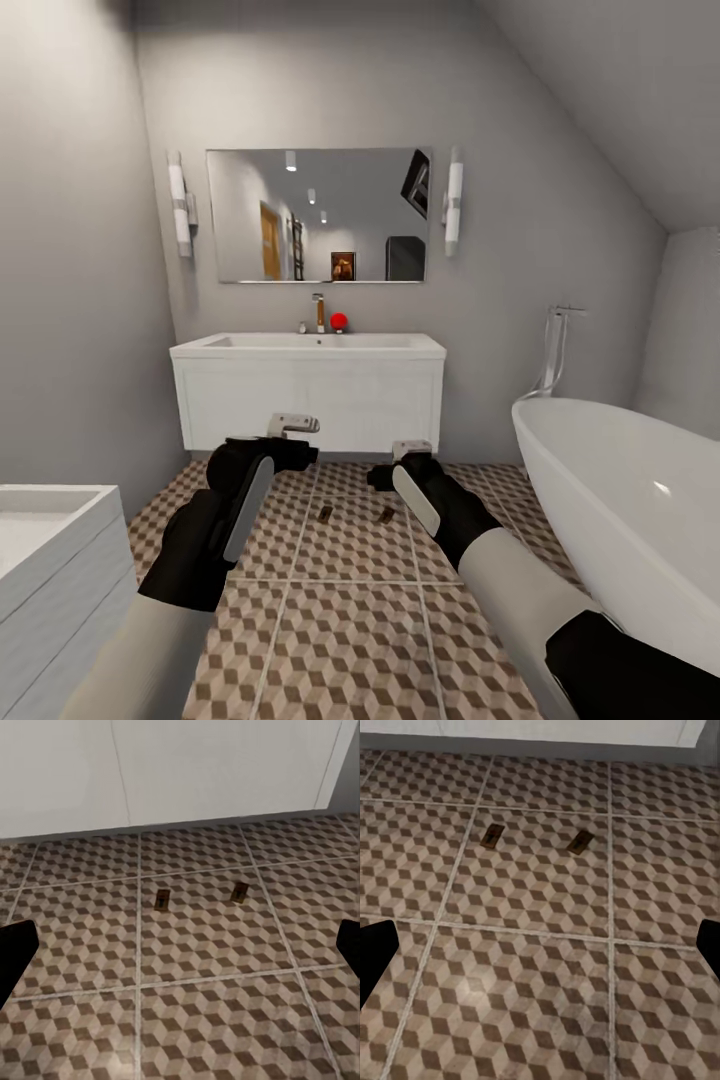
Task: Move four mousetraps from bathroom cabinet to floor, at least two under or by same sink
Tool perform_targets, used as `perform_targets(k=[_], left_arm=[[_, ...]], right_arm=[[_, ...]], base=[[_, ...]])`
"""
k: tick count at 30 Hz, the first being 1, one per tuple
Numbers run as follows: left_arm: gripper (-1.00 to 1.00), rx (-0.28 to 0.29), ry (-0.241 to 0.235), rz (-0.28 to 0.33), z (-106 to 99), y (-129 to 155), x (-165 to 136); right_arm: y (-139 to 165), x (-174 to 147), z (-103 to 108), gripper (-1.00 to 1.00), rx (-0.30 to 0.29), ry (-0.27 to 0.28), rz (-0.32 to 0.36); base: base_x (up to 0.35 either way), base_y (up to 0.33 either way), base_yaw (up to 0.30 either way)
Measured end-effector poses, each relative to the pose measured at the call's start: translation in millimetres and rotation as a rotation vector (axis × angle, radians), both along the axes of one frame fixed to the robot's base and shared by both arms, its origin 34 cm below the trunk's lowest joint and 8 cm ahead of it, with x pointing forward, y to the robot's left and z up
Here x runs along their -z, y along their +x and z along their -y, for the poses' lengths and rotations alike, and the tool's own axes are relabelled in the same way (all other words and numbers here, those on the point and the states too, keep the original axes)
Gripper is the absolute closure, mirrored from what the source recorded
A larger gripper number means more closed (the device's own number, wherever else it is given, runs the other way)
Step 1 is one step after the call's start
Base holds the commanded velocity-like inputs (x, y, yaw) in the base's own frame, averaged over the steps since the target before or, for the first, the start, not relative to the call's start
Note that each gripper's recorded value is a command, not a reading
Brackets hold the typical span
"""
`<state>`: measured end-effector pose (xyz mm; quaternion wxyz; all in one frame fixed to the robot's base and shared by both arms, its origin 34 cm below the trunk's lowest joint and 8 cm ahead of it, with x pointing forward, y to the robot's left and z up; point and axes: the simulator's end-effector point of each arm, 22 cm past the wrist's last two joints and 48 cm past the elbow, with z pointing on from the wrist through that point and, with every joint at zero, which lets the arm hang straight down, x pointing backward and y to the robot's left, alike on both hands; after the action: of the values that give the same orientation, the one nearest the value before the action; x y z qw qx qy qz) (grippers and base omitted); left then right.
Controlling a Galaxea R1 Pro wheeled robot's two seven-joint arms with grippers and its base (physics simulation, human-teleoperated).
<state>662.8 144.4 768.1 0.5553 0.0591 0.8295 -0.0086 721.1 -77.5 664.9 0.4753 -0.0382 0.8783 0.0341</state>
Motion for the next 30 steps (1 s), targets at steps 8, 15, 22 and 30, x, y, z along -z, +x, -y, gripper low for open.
perform_targets(k=[8,15,22,30], left_arm=[[-1.00,-0.001,0.002,0.039,0,-12,-23],[-1.00,-0.001,0.003,0.062,0,-22,-36],[-1.00,-0.002,0.004,0.084,0,-32,-49],[-1.00,-0.002,0.006,0.098,0,-42,-59]], right_arm=[[-8,-25,1,-1.00,0.003,0.000,0.038],[-17,-33,3,-1.00,0.006,0.001,0.052],[-27,-38,4,-1.00,0.008,0.002,0.061],[-35,-56,4,-1.00,0.007,0.003,0.089]], base=[[0.000,0.000,0.000],[0.000,0.000,0.000],[0.000,0.000,0.000],[0.000,0.000,0.000]])
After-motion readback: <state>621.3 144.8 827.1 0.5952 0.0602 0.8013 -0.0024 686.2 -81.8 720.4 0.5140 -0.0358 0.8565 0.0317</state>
